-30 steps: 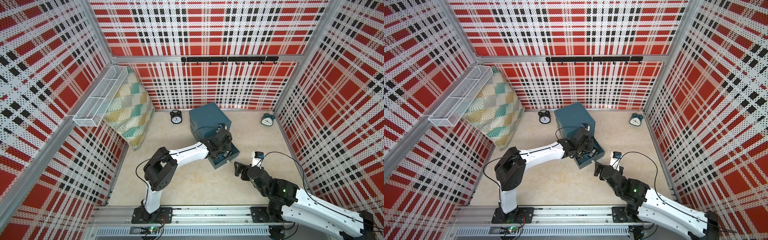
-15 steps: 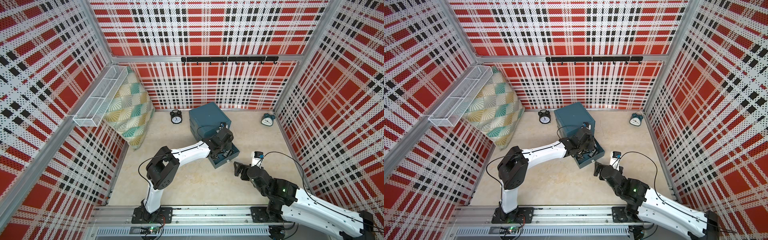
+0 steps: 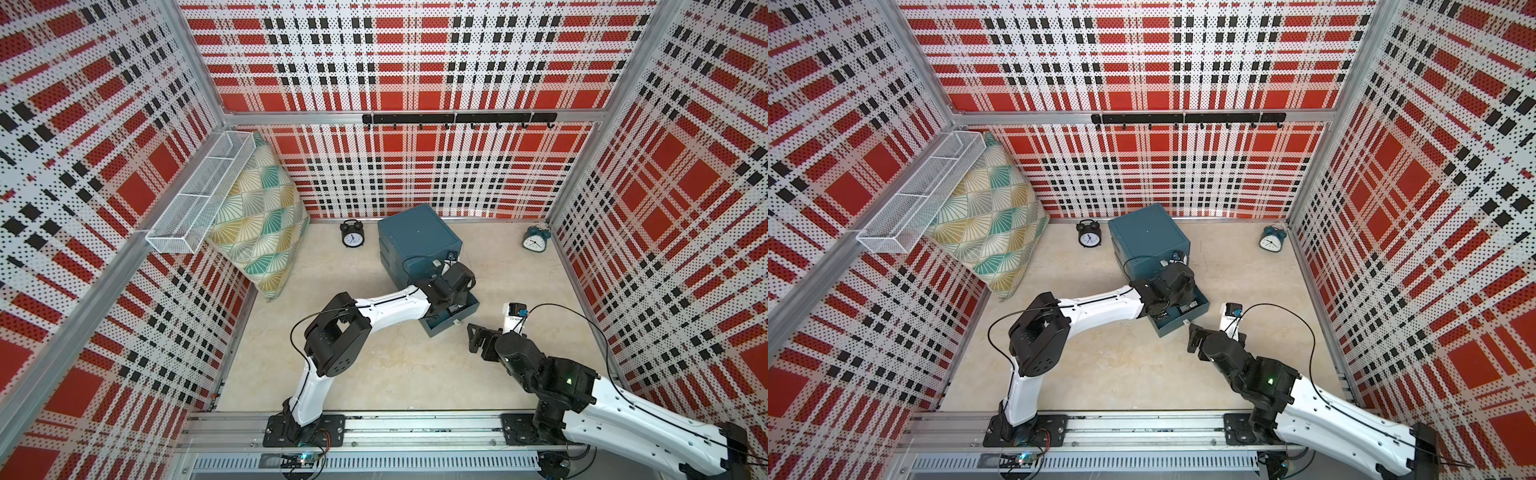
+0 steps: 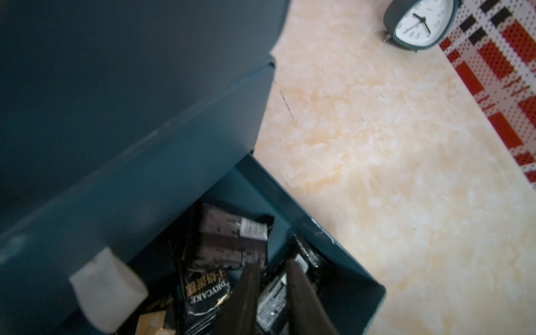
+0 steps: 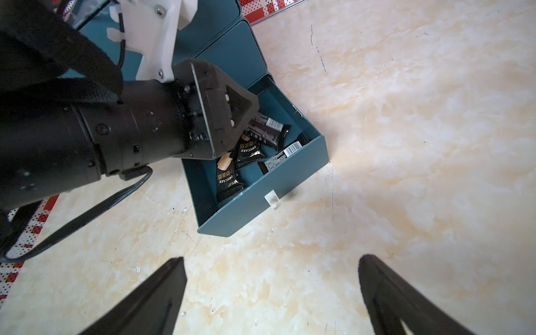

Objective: Place the cookies into the drawer by color
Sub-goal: Place the cookie in the drawer.

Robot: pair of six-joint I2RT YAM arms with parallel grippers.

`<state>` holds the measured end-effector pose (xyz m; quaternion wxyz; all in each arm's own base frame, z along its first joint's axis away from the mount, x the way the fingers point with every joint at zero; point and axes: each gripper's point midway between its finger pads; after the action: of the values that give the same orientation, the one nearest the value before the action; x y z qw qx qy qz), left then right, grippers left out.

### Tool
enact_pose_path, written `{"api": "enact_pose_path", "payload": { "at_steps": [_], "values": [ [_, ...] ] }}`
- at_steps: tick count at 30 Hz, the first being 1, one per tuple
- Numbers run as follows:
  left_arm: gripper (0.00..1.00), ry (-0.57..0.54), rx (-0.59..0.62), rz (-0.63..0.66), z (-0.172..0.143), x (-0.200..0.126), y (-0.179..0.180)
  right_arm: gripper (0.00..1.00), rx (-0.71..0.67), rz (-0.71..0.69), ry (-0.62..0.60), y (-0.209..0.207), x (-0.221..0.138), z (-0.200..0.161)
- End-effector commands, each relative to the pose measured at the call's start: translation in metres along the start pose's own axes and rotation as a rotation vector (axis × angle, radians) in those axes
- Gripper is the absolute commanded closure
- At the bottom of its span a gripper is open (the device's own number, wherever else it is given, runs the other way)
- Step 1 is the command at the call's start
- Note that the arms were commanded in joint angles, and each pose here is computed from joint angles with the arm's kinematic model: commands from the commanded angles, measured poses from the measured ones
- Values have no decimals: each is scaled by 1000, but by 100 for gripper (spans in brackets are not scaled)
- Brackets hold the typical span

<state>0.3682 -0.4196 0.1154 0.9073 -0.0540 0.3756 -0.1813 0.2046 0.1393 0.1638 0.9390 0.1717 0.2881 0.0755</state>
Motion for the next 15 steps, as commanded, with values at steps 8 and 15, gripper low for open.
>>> {"api": "enact_pose_path", "payload": {
  "at_steps": [8, 15],
  "values": [
    [58, -79, -45, -77, 35, -61, -9, 0, -3, -6, 9, -3, 3, -5],
    [23, -165, -69, -133, 61, -115, -7, 0, -23, 46, 19, 8, 2, -3]
  ]
}}
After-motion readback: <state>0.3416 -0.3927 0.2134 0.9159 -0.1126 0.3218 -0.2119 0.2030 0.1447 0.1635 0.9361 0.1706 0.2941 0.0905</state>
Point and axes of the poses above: each gripper's point midway between its finger pads, its own x axis out along the fingers, its own y axis along the line the jaws close on, z = x × y, and after that the axes turned 2 degrees about -x, right-handed
